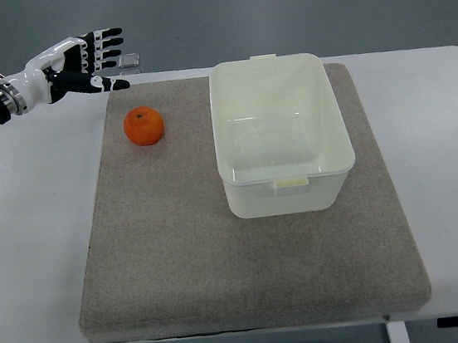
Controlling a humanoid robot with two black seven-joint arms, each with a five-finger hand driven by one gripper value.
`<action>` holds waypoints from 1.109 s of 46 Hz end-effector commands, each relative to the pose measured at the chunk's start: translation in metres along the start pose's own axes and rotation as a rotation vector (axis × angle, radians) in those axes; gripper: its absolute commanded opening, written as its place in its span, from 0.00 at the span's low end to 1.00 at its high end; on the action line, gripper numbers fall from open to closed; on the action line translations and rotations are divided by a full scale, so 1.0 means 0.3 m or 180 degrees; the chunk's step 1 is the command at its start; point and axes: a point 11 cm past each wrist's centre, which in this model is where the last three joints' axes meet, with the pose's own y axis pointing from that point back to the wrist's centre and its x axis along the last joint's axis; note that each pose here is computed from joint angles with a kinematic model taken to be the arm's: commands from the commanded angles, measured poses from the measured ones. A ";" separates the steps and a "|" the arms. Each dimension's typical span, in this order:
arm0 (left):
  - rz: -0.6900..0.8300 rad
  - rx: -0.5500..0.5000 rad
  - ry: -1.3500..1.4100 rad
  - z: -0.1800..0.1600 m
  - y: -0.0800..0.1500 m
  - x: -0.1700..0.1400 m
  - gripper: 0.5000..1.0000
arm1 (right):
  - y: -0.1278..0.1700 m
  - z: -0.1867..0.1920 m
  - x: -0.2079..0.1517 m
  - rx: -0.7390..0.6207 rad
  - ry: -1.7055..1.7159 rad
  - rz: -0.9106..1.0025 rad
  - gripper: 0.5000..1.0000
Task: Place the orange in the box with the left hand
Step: 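Move the left hand toward the orange, opening its fingers, then close the left hand's fingers around the orange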
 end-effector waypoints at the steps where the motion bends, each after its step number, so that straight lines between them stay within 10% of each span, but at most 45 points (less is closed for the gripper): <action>1: -0.0047 0.0077 -0.0267 0.010 0.001 0.008 0.98 | 0.000 0.000 0.000 0.0001 0.0002 0.0000 0.85; 51: -0.0747 0.0588 -0.2981 -0.015 -0.087 -0.126 0.98 | 0.000 0.000 0.000 0.0001 0.0002 0.0000 0.85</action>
